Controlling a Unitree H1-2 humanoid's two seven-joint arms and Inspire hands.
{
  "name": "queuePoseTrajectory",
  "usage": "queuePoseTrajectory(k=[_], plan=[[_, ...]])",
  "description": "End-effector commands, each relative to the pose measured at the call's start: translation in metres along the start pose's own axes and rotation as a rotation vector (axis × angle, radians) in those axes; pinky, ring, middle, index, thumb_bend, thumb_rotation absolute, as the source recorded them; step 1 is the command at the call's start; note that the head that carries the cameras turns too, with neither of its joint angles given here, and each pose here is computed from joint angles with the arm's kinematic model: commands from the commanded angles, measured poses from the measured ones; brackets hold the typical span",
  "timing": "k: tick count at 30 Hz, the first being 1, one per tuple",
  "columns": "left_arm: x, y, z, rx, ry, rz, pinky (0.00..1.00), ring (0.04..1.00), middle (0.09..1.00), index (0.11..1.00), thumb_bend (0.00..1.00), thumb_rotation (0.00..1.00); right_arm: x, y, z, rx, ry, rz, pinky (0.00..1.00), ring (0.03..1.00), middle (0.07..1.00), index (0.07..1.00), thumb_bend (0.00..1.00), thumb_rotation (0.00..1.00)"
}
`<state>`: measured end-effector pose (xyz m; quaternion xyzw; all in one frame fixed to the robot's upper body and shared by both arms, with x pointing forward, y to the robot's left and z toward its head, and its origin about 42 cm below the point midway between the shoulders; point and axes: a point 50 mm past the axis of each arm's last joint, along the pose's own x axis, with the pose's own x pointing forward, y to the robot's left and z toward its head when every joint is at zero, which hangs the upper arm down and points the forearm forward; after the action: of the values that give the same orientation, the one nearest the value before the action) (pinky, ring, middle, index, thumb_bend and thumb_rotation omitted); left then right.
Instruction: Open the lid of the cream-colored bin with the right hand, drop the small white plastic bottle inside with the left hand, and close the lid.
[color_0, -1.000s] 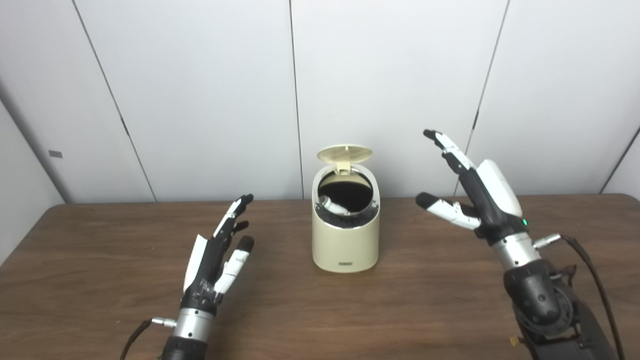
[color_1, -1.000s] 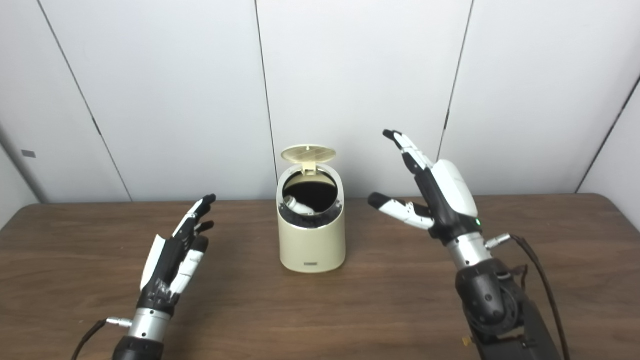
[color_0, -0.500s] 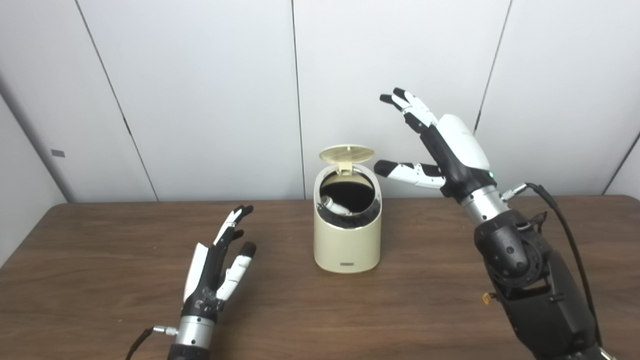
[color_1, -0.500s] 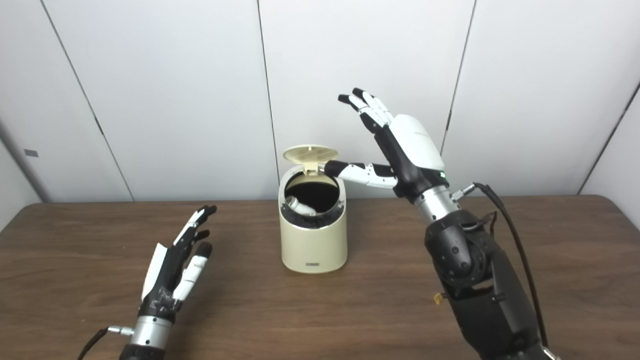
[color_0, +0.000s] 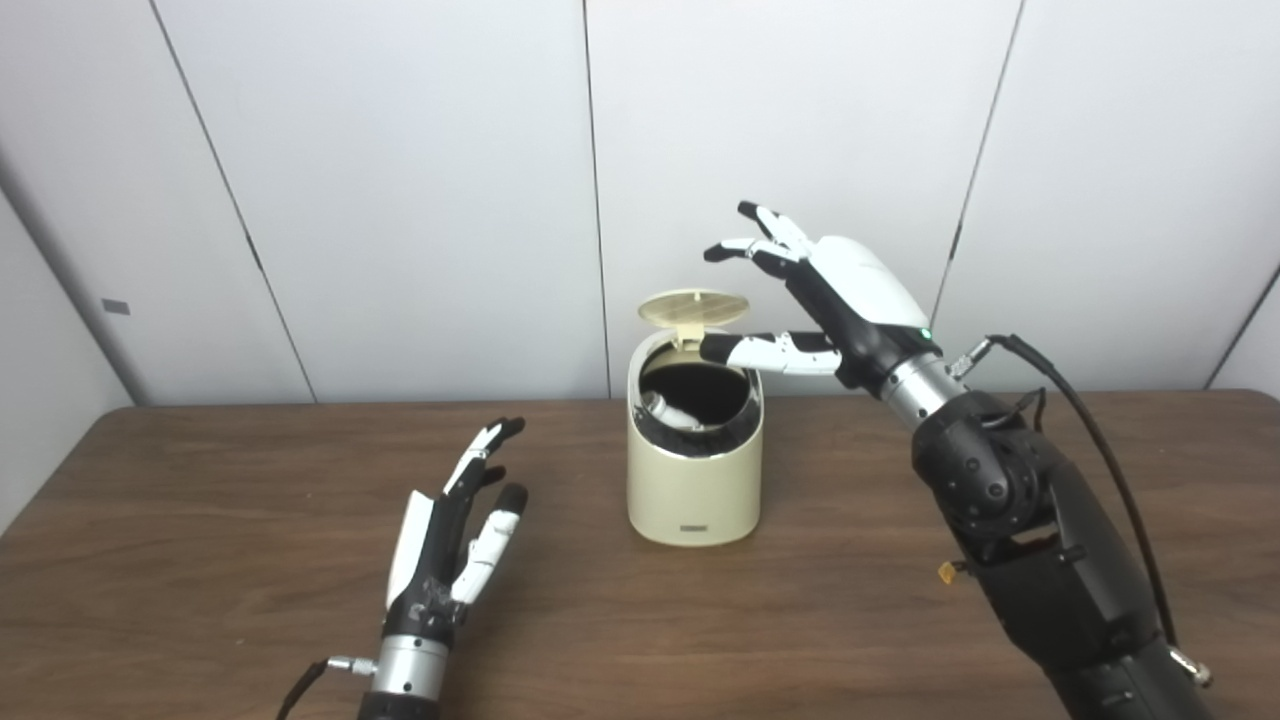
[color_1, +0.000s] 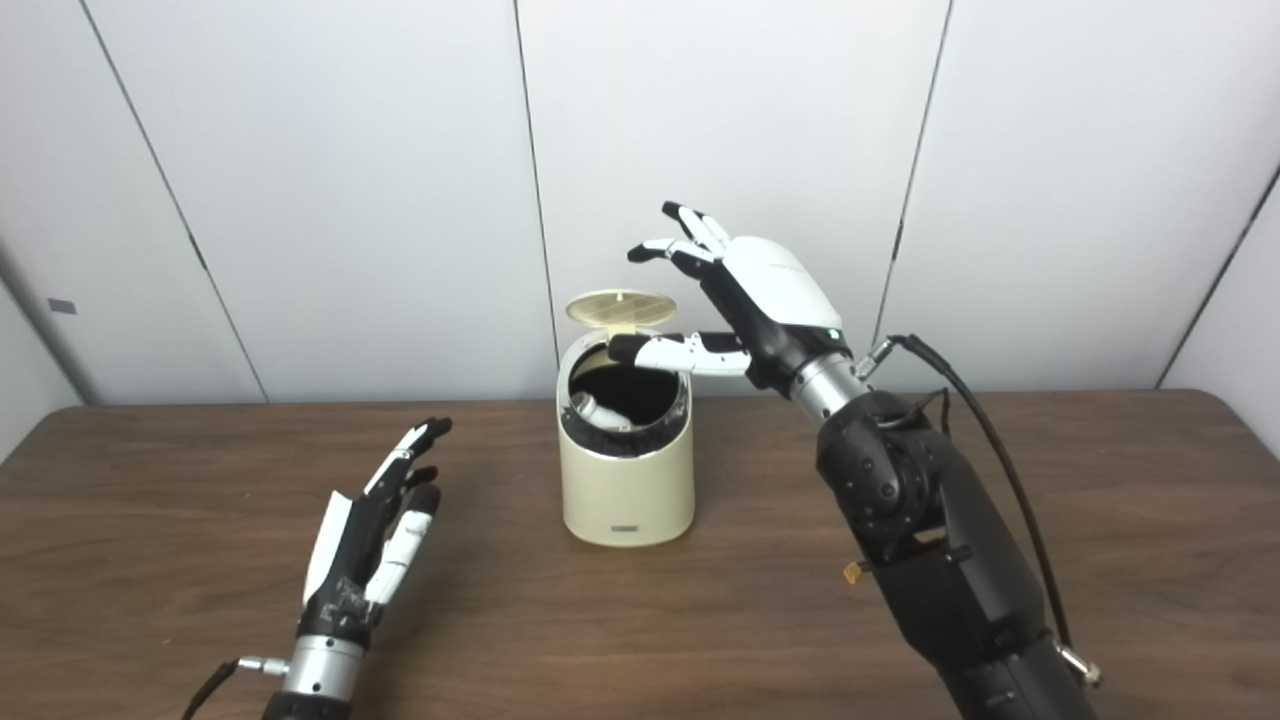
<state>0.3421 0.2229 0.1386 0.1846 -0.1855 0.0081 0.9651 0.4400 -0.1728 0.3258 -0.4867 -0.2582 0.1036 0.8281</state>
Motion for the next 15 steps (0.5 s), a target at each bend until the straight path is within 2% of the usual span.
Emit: queuePoseTrajectory(k=[1,5,15], plan=[[0.018,0.005,0.02,0.003,-0.093,0.039,0.87,0.939,0.941,0.889,0.67,1.0,0.007,-0.018,0.012,-0.027,-0.037,-0.035,0.94,1.0,1.0,0.842,0.88,0.97],[0.018,0.004,0.02,0.008,-0.099,0.041,0.85,0.929,0.936,0.881,0.64,1.0,0.005,-0.014,0.012,-0.029,-0.024,-0.024,0.95,1.0,1.0,0.827,0.88,0.96],[0.018,0.002,0.023,-0.004,-0.101,0.045,0.85,0.932,0.934,0.877,0.64,1.0,-0.002,-0.004,0.002,-0.02,-0.019,-0.008,0.97,1.0,1.0,0.795,0.88,0.93]])
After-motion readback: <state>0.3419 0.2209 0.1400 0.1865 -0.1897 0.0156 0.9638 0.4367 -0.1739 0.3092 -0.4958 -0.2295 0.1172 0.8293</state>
